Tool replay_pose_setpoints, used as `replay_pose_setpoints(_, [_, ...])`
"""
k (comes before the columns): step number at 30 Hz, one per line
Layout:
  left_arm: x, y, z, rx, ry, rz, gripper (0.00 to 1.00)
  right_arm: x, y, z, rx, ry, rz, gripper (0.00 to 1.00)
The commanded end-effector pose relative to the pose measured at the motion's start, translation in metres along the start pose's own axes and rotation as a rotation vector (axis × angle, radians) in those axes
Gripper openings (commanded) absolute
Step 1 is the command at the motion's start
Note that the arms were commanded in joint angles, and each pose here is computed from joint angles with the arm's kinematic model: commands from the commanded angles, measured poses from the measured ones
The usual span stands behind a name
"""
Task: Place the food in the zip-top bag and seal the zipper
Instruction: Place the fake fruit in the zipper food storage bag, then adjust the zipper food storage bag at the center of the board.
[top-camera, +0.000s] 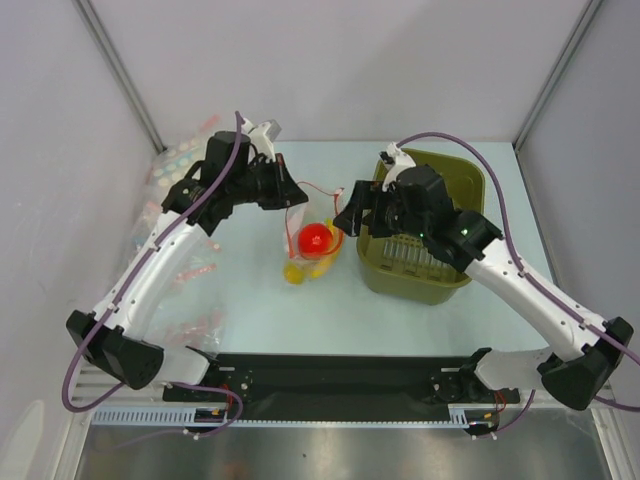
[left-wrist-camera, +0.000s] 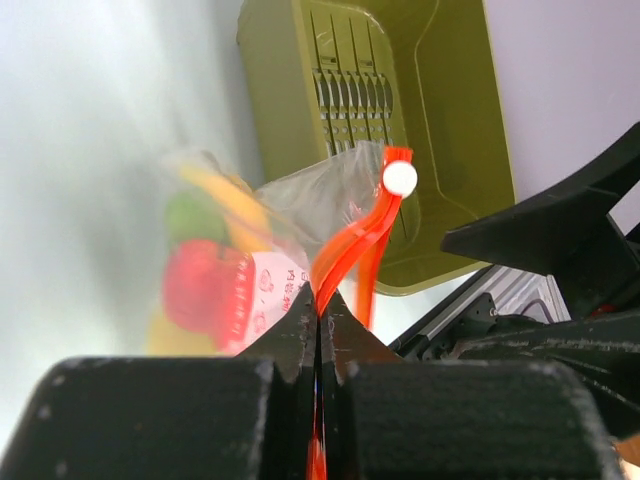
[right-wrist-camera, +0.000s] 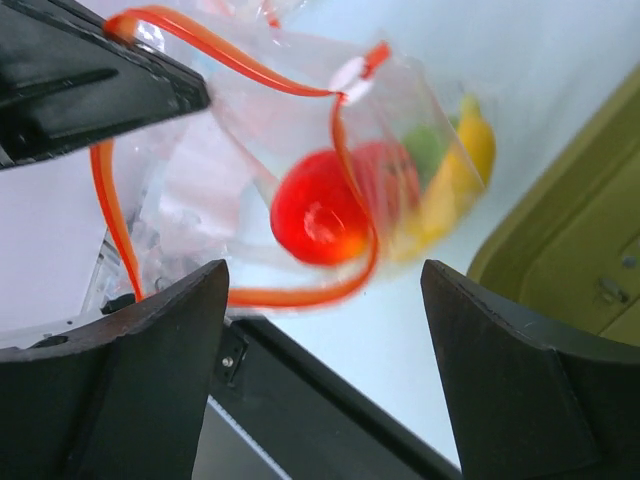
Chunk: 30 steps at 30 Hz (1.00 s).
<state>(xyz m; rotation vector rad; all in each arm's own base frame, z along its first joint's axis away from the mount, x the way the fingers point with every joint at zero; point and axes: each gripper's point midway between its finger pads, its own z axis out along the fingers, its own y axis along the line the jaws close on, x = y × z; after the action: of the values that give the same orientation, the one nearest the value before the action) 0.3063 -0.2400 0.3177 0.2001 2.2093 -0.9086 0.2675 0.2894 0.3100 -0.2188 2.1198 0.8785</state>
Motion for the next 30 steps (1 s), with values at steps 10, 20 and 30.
replay_pose_setpoints(10, [-0.019, -0.028, -0.026, 0.091, -0.105, 0.04, 0.0, 0.017, -0.01, 0.032, 0.015, 0.073, 0.052, 0.79])
replay_pose_setpoints(20, [-0.018, -0.024, -0.029, 0.066, -0.109, 0.057, 0.0, 0.017, -0.014, 0.047, 0.049, 0.125, 0.063, 0.1])
replay_pose_setpoints(30, [0.007, -0.015, -0.001, 0.085, -0.014, 0.082, 0.0, -0.003, 0.036, 0.014, -0.173, 0.094, 0.113, 0.2])
